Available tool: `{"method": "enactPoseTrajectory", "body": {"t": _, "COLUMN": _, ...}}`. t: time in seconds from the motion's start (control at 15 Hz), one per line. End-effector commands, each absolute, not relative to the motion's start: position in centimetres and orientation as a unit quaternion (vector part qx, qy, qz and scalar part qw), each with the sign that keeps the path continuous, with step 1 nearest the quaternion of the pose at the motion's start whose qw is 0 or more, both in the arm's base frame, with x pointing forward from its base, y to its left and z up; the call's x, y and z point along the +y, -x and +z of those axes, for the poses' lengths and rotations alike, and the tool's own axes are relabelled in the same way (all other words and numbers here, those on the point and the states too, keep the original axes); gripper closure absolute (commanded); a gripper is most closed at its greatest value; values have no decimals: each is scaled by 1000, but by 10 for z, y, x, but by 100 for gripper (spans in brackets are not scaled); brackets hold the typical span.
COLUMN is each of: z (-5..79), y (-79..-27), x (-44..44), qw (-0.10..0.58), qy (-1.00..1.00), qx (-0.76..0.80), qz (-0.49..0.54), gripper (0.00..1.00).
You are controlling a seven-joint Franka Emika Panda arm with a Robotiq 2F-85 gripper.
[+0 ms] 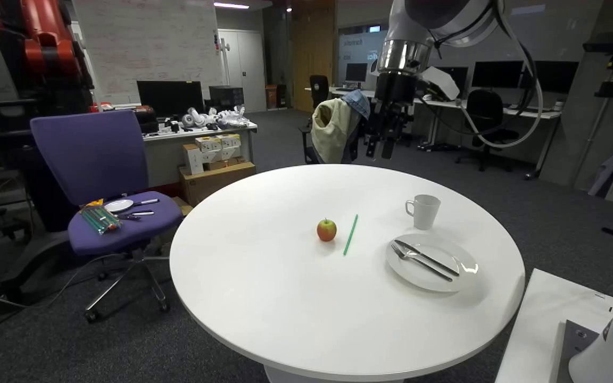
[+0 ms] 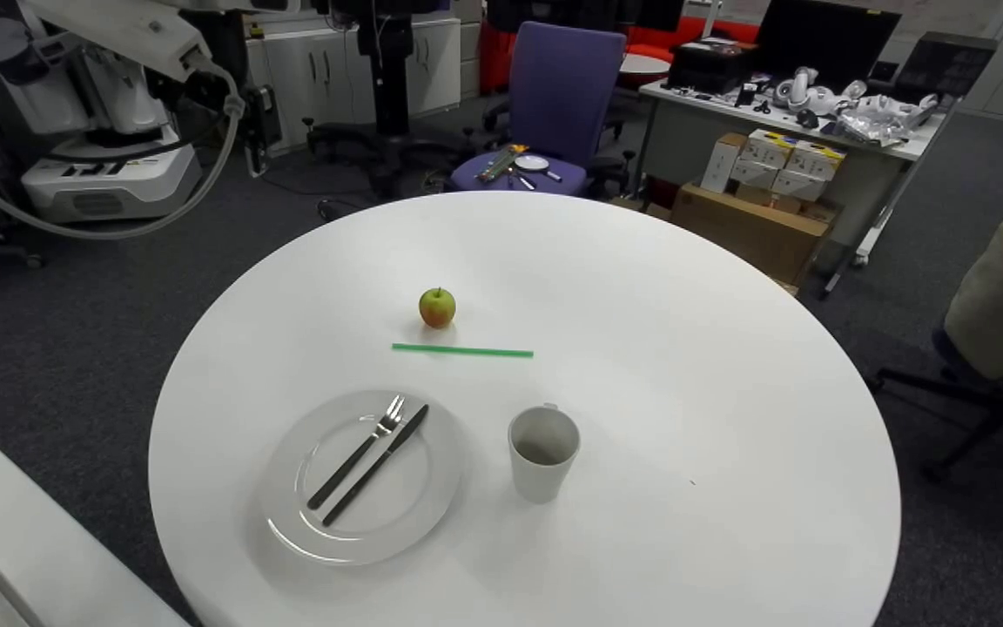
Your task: Pick up the green straw and put it into the white mug
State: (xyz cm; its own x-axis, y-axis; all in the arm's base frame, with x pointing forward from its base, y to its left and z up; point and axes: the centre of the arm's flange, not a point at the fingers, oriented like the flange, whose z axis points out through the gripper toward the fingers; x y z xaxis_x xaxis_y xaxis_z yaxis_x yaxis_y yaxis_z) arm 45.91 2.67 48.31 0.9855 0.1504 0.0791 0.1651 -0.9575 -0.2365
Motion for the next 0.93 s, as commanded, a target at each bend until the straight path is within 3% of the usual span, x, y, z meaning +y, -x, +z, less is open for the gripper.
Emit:
{"method": "enactPoseTrajectory", "body": {"t": 0.0, "z": 475, "y": -464, "x": 28, "qw": 97, "qy": 993, "qx": -45, "qz": -42, "gripper": 0}}
{"method": "enactPoseTrajectory", "body": {"t": 0.6, "z": 439, "y": -501, "x": -34, "qw": 22, "qy": 976, "qx": 186, "qz": -108, "gripper": 0}}
{"method": "enactPoseTrajectory", "body": {"t": 0.67, "z": 435, "y": -503, "x": -47, "qw": 17, "qy": 971, "qx": 213, "qz": -106, "gripper": 5}}
{"method": "enactPoseTrajectory", "body": {"t": 0.87, "z": 427, "y": -509, "x": -81, "qw": 6, "qy": 951, "qx": 297, "qz": -90, "gripper": 0}}
